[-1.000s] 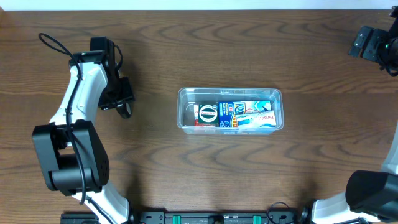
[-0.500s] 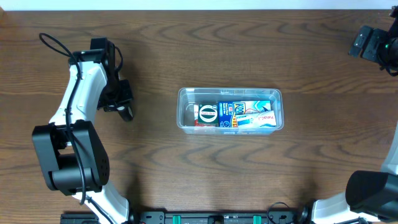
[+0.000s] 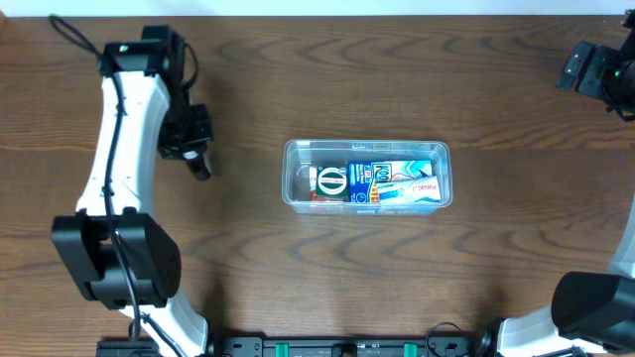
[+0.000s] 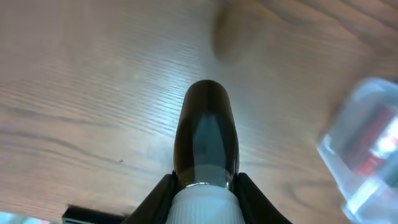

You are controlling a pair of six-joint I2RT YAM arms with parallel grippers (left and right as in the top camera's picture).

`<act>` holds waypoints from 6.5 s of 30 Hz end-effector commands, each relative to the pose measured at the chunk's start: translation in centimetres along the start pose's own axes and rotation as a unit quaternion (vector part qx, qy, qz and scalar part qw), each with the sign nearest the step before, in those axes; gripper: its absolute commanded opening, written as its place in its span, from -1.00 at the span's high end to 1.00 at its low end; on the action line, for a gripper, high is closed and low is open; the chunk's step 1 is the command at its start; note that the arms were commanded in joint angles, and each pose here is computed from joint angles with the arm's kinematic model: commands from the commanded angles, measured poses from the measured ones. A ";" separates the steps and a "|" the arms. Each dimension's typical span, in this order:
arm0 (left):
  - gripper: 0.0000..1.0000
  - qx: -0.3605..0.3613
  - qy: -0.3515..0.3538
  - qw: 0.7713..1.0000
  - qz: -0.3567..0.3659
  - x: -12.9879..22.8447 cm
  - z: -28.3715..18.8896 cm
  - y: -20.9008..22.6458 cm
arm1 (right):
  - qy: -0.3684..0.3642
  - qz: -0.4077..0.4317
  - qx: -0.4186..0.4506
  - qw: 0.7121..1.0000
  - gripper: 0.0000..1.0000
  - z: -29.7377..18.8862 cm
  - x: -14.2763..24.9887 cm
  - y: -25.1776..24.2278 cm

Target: Pack container

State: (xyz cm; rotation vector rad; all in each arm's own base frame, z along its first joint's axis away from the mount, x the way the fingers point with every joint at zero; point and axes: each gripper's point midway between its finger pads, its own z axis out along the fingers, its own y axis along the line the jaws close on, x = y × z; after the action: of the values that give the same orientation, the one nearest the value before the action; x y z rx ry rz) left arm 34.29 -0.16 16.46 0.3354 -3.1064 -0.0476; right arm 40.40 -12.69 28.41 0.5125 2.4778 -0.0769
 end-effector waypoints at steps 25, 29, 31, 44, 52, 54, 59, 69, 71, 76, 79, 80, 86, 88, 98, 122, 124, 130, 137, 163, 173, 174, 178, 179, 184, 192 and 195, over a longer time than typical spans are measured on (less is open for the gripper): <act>0.46 0.064 -0.070 0.989 0.116 6.2 -6.8 -13.1 | -0.009 0.006 0.003 1.000 -0.99 -0.6 -0.3 -0.1; 0.46 0.070 -0.075 0.987 0.125 6.8 -6.6 -14.9 | -0.009 0.006 0.003 1.000 -0.99 -0.6 -0.3 -0.1; 0.46 0.069 -0.085 0.986 0.126 6.9 -6.5 -15.6 | -0.009 0.006 0.003 1.000 -0.99 -0.6 -0.3 -0.1; 0.46 0.030 -0.089 0.992 0.083 7.1 -3.4 -16.5 | -0.009 0.006 0.003 1.000 -0.98 -0.6 -0.3 -0.1; 0.46 0.014 -0.074 0.994 0.084 7.2 0.0 -16.3 | -0.009 0.007 0.003 1.000 -0.99 -0.6 -0.3 -0.1; 0.46 0.012 -0.074 0.994 0.083 7.2 0.7 -16.2 | -0.009 0.006 0.003 1.000 -0.98 -0.6 -0.3 -0.1; 0.46 0.008 -0.073 0.994 0.084 7.1 2.4 -16.2 | -0.009 0.006 0.003 1.000 -0.98 -0.6 -0.3 -0.1; 0.46 0.006 -0.071 0.994 0.085 7.2 5.6 -16.1 | -0.009 0.006 0.003 1.000 -0.99 -0.6 -0.3 -0.1; 0.46 0.007 -0.075 0.994 0.084 7.1 5.8 -16.2 | -0.009 0.006 0.003 1.000 -0.99 -0.6 -0.3 -0.1; 0.46 -0.002 -0.087 0.993 0.083 6.6 6.4 -15.9 | -0.009 0.006 0.003 1.000 -0.99 -0.6 -0.3 -0.1; 0.46 -0.005 -0.086 0.993 0.083 6.7 7.1 -15.8 | -0.009 0.006 0.003 1.000 -0.98 -0.6 -0.3 -0.1; 0.46 -0.006 -0.086 0.993 0.083 6.8 7.4 -15.7 | -0.009 0.006 0.003 1.000 -0.98 -0.6 -0.3 -0.1; 0.43 -0.005 -0.087 0.993 0.083 6.7 7.7 -15.8 | -0.009 0.006 0.003 1.000 -0.98 -0.6 -0.3 -0.1; 0.11 -0.002 -0.090 0.992 0.083 6.6 7.7 -15.9 | -0.009 0.006 0.003 1.000 -0.98 -0.6 -0.3 -0.1; -0.22 0.008 -0.106 0.990 0.089 5.8 7.4 -16.5 | -0.009 0.006 0.003 1.000 -0.98 -0.6 -0.3 -0.1; -0.96 0.214 -0.427 0.869 0.132 13.5 -28.4 -8.1 | -0.009 0.007 0.003 1.000 -0.98 -0.6 -0.3 -0.1; -0.96 0.233 -0.454 0.851 0.127 15.4 -30.0 -6.2 | -0.009 0.006 0.003 1.000 -0.99 -0.6 -0.3 -0.1; -0.96 0.284 -0.525 0.795 0.109 21.1 -33.5 -0.6 | -0.009 0.006 0.002 1.000 -0.99 -0.6 -0.3 -0.1; -0.96 0.318 -0.565 0.755 0.101 26.9 -33.7 4.7 | -0.009 0.006 0.003 1.000 -0.98 -0.6 -0.3 -0.1; -0.96 0.090 -0.678 0.705 -0.189 22.7 -22.2 11.7 | -0.009 0.006 0.003 1.000 -0.99 -0.6 -0.3 -0.1; -0.96 0.109 -0.718 0.660 -0.193 14.2 -17.7 9.8 | -0.009 0.007 0.003 1.000 -0.98 -0.6 -0.3 -0.1; -0.96 0.110 -0.721 0.656 -0.193 13.9 -17.1 9.7 | -0.009 0.007 0.003 1.000 -0.99 -0.6 -0.3 -0.1; -0.96 0.114 -0.729 0.646 -0.195 13.1 -14.5 9.5 | -0.009 0.006 0.003 1.000 -0.98 -0.6 -0.3 -0.1; -0.96 0.115 -0.730 0.646 -0.194 12.9 -13.7 9.4 | -0.009 0.006 0.003 1.000 -0.98 -0.6 -0.3 -0.1; -0.96 0.124 -0.727 0.646 -0.200 12.0 -10.2 9.1 | -0.009 0.006 0.003 1.000 -0.99 -0.6 -0.3 -0.1; -0.96 0.126 -0.709 0.662 -0.207 10.5 -5.4 8.6 | -0.009 0.006 0.003 1.000 -0.99 -0.6 -0.3 -0.1; -0.96 0.119 -0.699 0.674 -0.207 10.2 -3.8 8.6 | -0.009 0.006 0.003 1.000 -0.98 -0.6 -0.3 -0.1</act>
State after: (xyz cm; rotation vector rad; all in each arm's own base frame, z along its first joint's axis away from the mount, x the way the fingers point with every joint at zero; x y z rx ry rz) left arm 22.57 5.73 21.13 1.7492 -4.3622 0.2148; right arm 40.40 -12.69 28.41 0.5125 2.4778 -0.0769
